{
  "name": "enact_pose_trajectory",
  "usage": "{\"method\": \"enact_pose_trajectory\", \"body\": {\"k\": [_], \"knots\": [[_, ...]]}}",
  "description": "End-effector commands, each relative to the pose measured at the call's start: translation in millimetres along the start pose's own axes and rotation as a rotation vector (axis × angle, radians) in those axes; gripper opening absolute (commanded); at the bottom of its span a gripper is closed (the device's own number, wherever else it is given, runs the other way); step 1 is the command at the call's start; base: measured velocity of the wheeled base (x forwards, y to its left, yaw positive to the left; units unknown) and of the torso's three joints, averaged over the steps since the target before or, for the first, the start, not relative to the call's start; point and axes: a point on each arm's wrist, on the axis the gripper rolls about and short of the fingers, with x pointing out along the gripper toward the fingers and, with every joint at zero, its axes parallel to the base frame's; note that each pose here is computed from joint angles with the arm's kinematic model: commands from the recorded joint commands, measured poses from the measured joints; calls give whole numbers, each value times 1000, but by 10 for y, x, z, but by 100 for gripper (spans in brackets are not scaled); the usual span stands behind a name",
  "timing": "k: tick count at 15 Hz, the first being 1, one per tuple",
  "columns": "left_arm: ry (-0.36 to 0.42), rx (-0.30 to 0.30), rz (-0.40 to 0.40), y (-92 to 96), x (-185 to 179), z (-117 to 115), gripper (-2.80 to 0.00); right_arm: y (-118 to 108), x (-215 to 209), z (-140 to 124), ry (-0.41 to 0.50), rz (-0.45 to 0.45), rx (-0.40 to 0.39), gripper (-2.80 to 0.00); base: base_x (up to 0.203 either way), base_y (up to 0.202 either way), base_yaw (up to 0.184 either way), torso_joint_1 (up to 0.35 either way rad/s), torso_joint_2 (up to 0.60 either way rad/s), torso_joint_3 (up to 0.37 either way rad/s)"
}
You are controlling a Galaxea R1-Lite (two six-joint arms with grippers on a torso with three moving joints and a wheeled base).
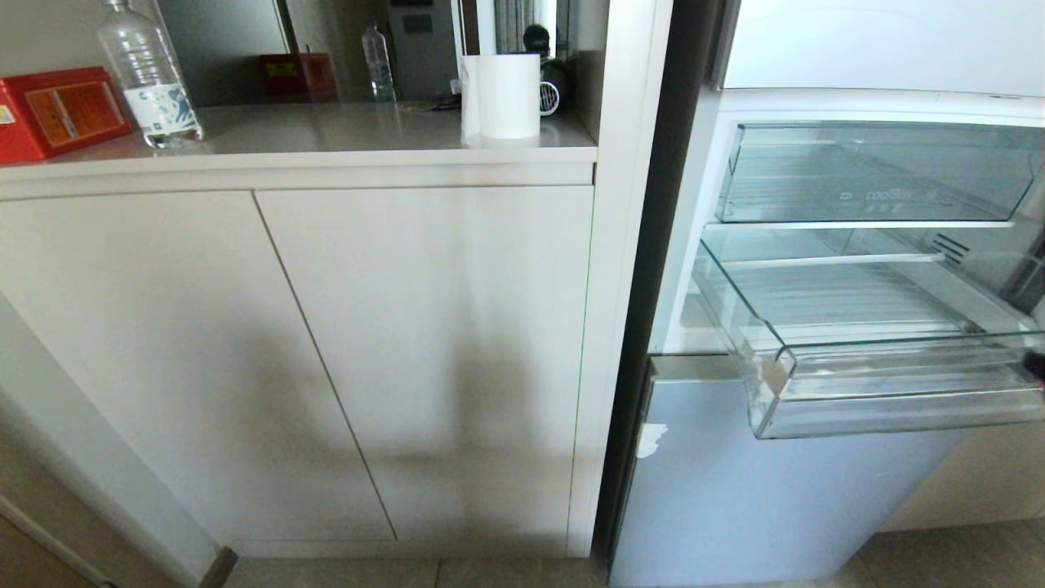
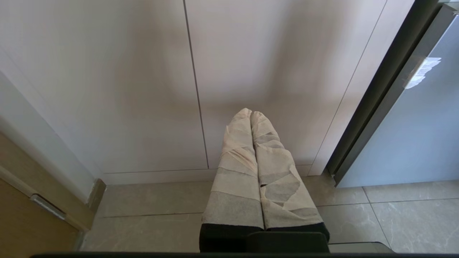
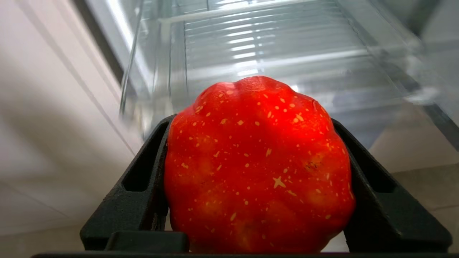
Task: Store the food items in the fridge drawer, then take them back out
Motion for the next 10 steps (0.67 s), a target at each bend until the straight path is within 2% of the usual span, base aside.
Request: {"method": "enact_pose_trajectory", "body": {"k": [1,6,10], "knots": [[2,0,1,0,1,0,-280,81,840,52,150,-21,-2,-280,0,0,0,0,0,0],[2,0,1,0,1,0,-280,186,1922,263,72,-23,11,-280,0,0,0,0,0,0],[2,0,1,0,1,0,-280,186,2736,246,48,-42,14,-280,0,0,0,0,0,0]]}}
